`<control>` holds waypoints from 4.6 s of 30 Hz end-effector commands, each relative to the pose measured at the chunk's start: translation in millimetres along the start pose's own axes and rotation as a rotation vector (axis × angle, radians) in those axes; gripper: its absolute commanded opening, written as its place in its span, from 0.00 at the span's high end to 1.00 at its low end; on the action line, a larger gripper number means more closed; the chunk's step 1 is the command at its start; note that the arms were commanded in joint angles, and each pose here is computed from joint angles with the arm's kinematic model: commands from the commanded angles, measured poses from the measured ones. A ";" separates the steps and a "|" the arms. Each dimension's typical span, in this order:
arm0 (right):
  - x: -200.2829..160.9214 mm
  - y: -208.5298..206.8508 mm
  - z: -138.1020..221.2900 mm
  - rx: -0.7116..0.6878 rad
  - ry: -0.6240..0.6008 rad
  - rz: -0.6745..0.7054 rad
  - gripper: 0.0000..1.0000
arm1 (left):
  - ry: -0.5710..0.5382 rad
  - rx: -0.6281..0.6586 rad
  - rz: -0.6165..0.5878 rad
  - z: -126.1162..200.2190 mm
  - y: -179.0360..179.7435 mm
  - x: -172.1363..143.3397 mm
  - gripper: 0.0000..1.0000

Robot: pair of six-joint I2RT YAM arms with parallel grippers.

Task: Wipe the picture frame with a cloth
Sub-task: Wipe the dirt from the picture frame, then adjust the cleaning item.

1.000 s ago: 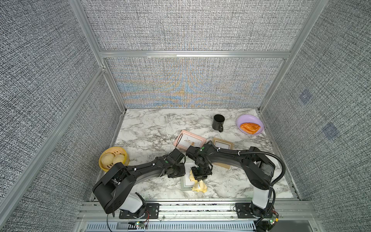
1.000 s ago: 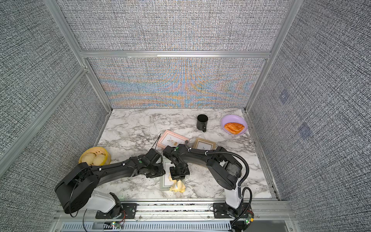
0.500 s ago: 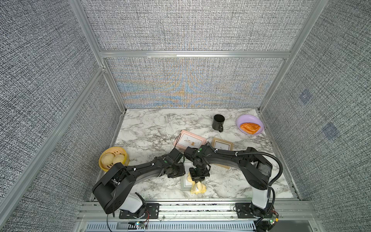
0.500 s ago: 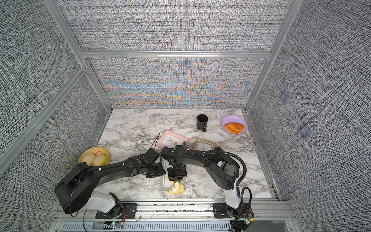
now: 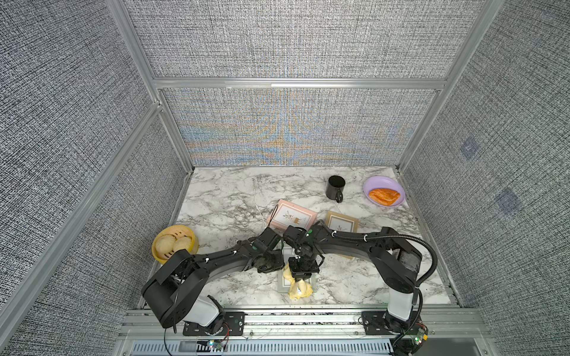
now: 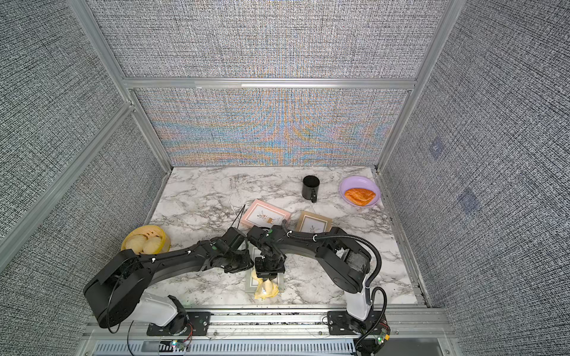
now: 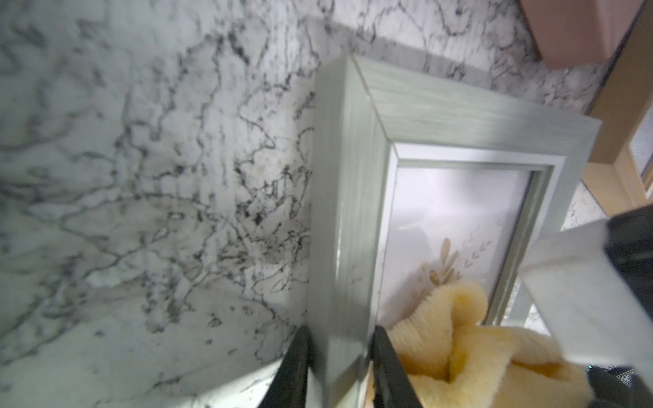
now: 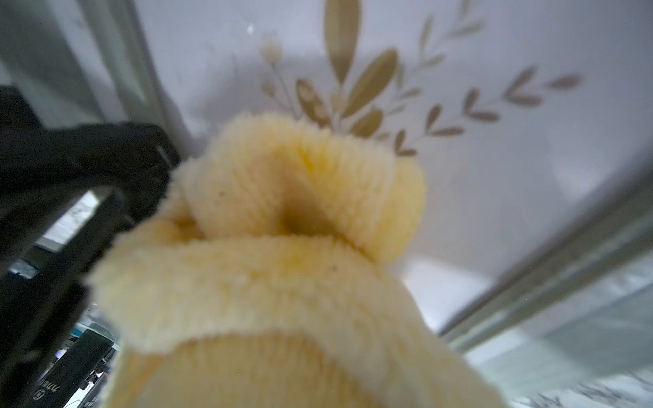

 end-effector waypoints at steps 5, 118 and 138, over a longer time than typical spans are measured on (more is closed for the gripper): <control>6.5 43.7 -10.6 0.358 -0.078 0.179 1.00 | 0.261 0.356 0.133 -11.0 54.5 -51.3 1.00; 39.8 -46.4 111.1 0.993 -0.120 0.229 0.84 | -0.287 -0.510 0.082 116.1 -74.3 42.4 0.00; 53.0 -40.9 114.9 1.034 -0.159 0.214 0.78 | -0.165 -0.632 0.170 81.3 -68.2 46.6 0.27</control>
Point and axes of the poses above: each gripper's point midway between its finger pads, its own z axis back along the fingers, its own y axis along the line the jaws close on, x = y × z, the point moved 10 cm from there along z, back along the fingers, and after that the axes turned 6 degrees about -z, right-handed, at the moved point
